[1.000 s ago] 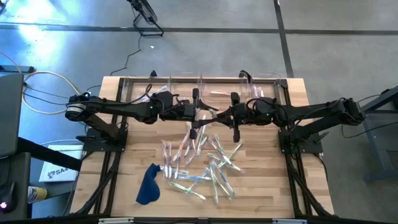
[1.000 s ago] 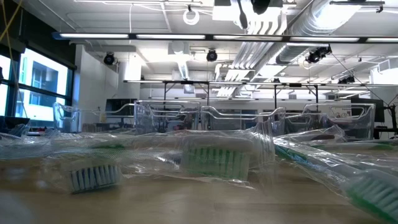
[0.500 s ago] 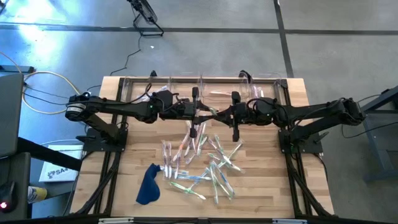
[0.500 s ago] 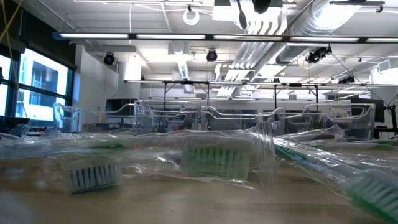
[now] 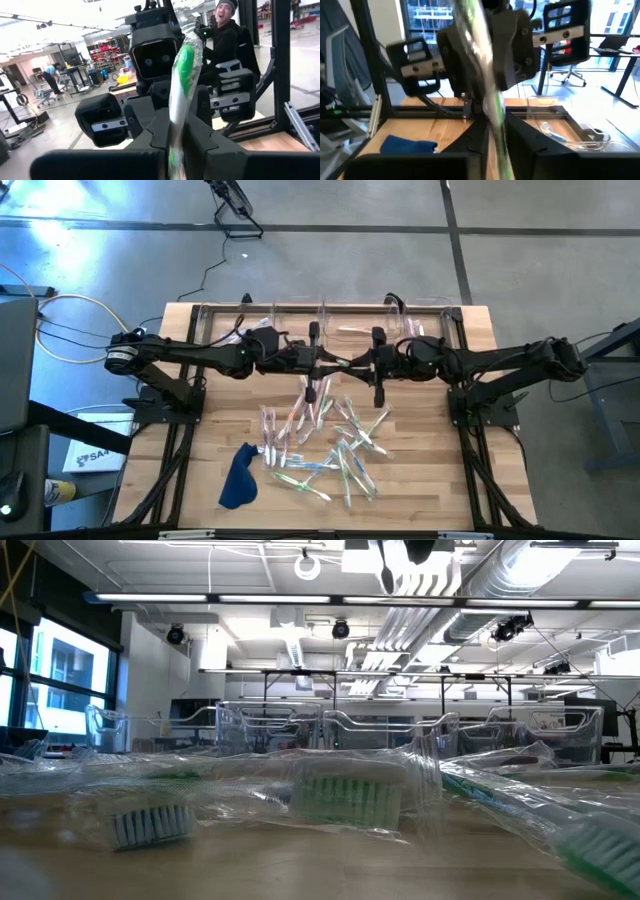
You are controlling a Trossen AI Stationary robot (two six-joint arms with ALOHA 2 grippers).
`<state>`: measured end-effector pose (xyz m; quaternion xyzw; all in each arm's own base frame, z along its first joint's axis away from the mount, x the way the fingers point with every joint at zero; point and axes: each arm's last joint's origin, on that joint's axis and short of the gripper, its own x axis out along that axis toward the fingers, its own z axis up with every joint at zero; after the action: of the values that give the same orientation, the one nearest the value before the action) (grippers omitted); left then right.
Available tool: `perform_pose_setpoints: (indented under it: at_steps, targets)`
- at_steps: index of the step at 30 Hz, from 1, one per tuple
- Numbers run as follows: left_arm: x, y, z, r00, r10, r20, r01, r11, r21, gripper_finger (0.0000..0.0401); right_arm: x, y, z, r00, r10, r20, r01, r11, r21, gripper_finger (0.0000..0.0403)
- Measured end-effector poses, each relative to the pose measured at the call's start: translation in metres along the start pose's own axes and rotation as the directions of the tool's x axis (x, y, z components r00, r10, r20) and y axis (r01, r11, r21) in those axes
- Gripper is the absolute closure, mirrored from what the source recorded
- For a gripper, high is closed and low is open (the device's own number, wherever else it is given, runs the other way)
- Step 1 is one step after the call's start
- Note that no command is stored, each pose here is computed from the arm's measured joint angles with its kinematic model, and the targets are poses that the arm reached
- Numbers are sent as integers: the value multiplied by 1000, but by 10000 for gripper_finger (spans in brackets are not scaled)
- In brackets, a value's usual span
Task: Pick & Place Toothbrushes
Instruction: Put the green toothbrush into the middle left transparent bin
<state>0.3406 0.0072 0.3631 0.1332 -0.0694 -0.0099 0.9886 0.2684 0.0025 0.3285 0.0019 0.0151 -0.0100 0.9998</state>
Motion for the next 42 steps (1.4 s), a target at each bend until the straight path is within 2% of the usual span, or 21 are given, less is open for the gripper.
perform_pose_setpoints:
  at_steps: [9, 12, 17, 20, 25, 33, 39, 42]
  targets:
    - [-3, 12, -4, 999, 20, -37, -20, 1000, 2, 380, -10, -1, 9, 999, -37, 32, 36, 999, 18, 219]
    - [-4, 19, -7, 999, 23, -46, -23, 1000, 1, 380, -16, -3, 11, 995, -96, 19, 95, 995, 16, 186]
    - [-5, 29, -10, 999, 21, -47, -21, 1000, 3, 380, -33, -8, 8, 967, -238, -93, 238, 971, -21, 158]
    - [-6, 33, -11, 998, 30, -58, -30, 1000, 4, 380, -42, -9, 4, 946, -281, -164, 280, 959, -31, 155]
    - [-15, 42, -8, 995, 47, -89, -46, 999, 3, 380, -54, -10, 0, 929, -278, -244, 286, 958, -3, 167]
    - [-35, 52, 11, 993, 78, -85, -77, 997, 10, 374, -56, -8, 0, 940, -226, -255, 237, 971, 11, 218]
    - [-36, 50, 9, 991, 65, -119, -64, 998, 8, 381, -56, -8, 0, 940, -224, -256, 235, 972, 11, 256]
    - [-37, 51, 6, 984, 89, -153, -89, 996, 5, 381, -56, -8, 0, 940, -224, -257, 235, 972, 11, 271]
